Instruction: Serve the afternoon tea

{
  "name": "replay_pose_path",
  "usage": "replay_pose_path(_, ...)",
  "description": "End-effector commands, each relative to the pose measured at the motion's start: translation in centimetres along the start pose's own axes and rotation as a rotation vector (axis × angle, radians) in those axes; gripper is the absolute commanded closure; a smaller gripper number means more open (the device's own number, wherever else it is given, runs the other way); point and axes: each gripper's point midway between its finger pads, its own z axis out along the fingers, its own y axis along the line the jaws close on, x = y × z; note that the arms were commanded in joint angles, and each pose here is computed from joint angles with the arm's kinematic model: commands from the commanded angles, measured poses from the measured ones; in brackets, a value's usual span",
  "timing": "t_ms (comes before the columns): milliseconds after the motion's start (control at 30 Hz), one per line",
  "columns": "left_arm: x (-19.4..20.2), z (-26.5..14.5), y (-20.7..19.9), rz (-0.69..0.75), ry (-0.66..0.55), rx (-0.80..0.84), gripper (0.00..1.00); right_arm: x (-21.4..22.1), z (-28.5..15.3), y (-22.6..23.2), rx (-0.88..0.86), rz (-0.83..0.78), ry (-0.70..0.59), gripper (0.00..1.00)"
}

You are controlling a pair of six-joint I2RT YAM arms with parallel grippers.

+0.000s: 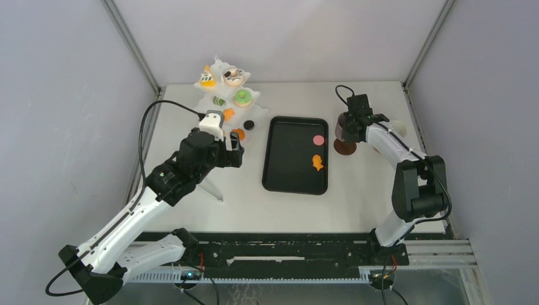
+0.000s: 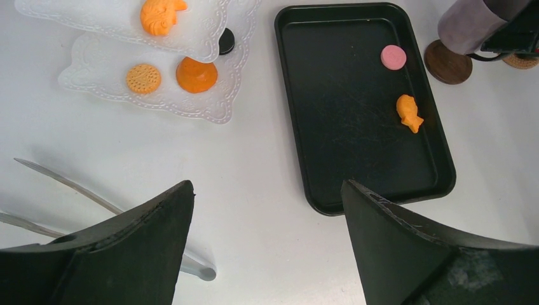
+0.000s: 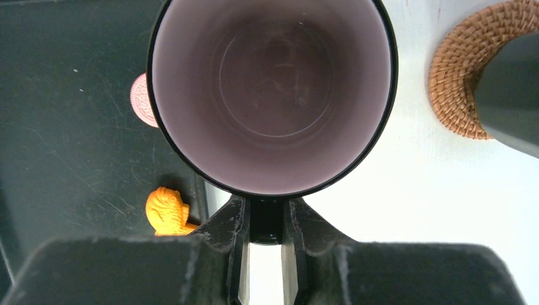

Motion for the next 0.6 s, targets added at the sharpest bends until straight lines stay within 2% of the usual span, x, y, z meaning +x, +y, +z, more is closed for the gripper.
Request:
replay_pose_path(0, -0.6, -0.2, -0.3, -0.033, -0.033, 0.02, 0.1, -1.6, 0.7, 0.2, 0.002, 0.038, -0.078, 1.0)
replay_pose_path(567, -0.5, 0.2, -0.9, -0.031, -0.023, 0.041, 0.1, 1.7, 1.9, -1.0, 0.048, 0.022, 0.002, 1.0)
